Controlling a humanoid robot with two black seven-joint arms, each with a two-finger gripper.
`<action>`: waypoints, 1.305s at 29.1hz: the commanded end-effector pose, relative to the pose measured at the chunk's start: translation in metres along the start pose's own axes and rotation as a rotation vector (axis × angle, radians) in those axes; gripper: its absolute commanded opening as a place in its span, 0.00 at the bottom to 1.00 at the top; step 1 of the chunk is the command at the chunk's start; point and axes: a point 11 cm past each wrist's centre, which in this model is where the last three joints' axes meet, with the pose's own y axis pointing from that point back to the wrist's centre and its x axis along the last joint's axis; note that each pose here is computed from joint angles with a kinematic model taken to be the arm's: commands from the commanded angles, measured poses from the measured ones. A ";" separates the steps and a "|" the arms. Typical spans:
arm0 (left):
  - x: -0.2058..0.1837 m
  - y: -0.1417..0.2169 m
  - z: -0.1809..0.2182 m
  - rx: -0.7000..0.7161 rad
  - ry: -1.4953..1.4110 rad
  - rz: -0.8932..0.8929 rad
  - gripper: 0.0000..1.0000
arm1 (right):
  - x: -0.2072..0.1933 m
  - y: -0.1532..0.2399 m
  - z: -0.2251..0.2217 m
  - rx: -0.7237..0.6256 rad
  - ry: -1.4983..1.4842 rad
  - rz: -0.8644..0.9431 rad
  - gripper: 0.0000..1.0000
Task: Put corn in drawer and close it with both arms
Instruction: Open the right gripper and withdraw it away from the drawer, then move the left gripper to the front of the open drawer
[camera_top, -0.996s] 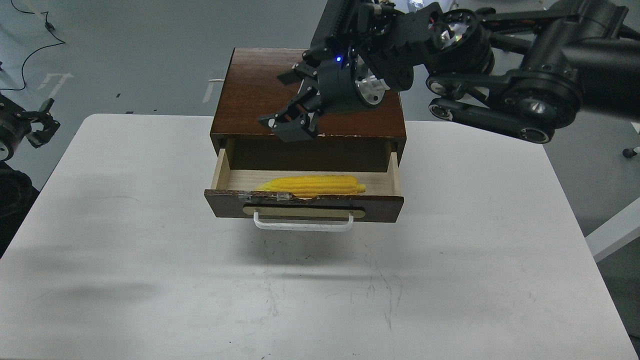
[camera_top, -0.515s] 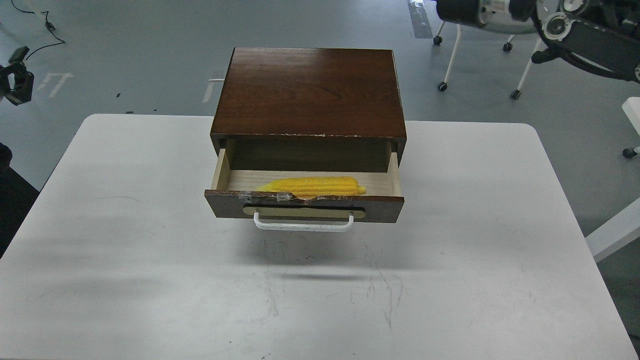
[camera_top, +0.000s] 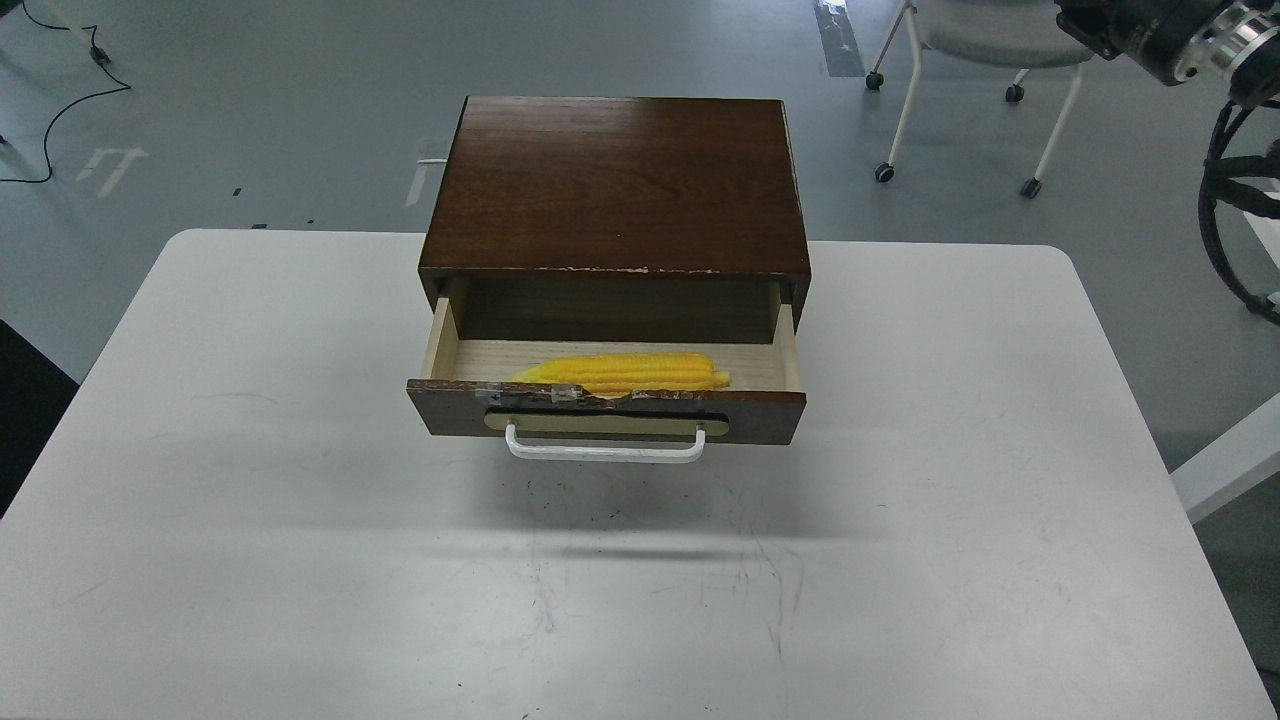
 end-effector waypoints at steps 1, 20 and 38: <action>-0.061 -0.014 0.035 -0.048 -0.222 -0.209 0.00 | 0.027 0.005 0.018 0.020 -0.201 0.143 1.00; -0.240 -0.008 0.006 -0.098 -0.752 -0.670 0.00 | 0.037 0.054 0.103 0.044 -0.672 0.229 1.00; -0.306 0.009 -0.045 -0.061 -0.955 -0.911 0.00 | 0.050 0.059 0.104 0.042 -0.640 0.256 1.00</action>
